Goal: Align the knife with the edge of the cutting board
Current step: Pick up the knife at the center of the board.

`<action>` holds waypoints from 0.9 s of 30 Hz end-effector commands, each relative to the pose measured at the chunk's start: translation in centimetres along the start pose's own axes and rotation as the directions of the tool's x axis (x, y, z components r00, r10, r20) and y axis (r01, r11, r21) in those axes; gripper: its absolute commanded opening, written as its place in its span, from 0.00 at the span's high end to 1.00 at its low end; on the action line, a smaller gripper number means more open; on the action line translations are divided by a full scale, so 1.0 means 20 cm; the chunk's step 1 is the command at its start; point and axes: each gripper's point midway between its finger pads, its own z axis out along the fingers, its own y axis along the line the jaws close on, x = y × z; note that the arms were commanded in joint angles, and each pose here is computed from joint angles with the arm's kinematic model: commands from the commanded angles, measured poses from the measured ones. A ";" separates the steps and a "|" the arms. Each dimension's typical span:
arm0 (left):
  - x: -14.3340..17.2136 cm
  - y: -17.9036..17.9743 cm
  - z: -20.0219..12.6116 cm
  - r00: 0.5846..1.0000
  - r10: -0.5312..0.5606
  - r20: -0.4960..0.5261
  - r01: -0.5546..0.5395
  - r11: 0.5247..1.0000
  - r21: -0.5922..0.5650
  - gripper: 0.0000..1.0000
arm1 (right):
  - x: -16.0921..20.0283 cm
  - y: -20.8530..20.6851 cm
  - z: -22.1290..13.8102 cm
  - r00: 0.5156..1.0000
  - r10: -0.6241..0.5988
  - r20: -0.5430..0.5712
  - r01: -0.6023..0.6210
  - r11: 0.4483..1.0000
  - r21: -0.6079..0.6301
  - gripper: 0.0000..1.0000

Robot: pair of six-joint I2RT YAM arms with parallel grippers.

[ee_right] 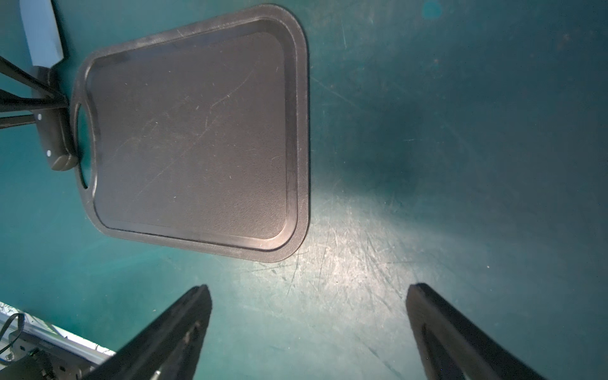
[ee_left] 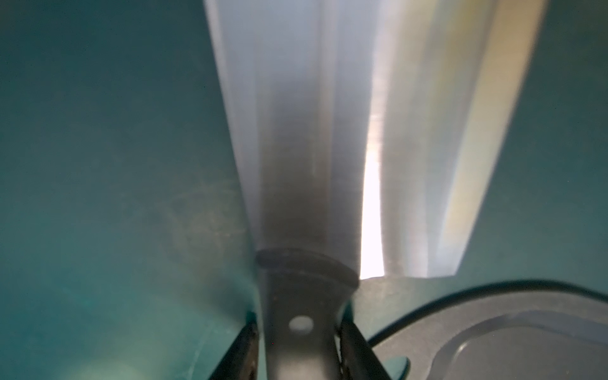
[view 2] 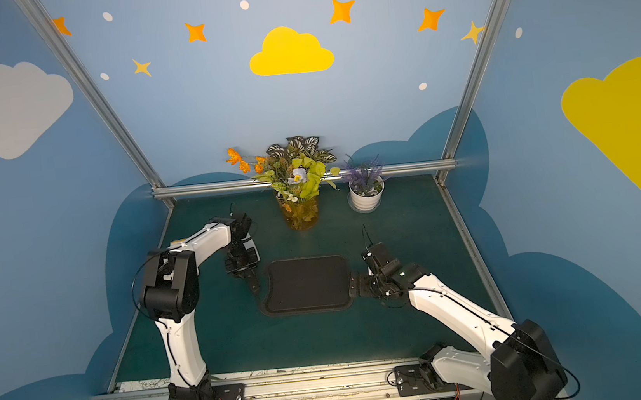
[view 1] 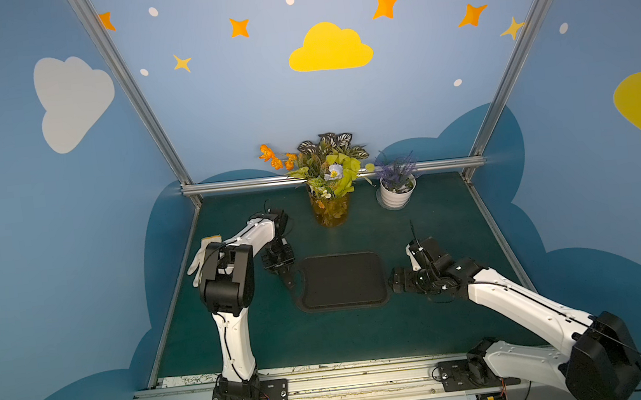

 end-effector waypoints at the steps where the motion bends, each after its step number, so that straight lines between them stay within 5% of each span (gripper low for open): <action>1: 0.04 0.11 0.15 0.998 -0.009 -0.058 0.004 0.996 -0.094 0.73 | 0.00 -0.02 -0.04 1.000 -0.008 0.010 0.008 1.000 0.014 0.02; 5: 0.03 0.12 0.14 0.999 -0.010 -0.039 0.006 0.995 -0.102 0.97 | 0.00 -0.03 -0.05 1.000 -0.004 0.018 0.004 1.000 0.013 0.02; 18: -0.07 0.06 -0.32 0.975 0.049 0.215 -0.035 0.997 -0.070 0.97 | 0.00 -0.06 -0.02 0.997 0.056 0.049 -0.055 0.998 -0.013 0.02; 27: 0.09 -0.07 -0.54 0.938 0.125 0.323 -0.125 0.992 -0.023 0.97 | 0.04 -0.12 0.05 0.995 0.099 0.025 -0.099 0.995 0.011 0.02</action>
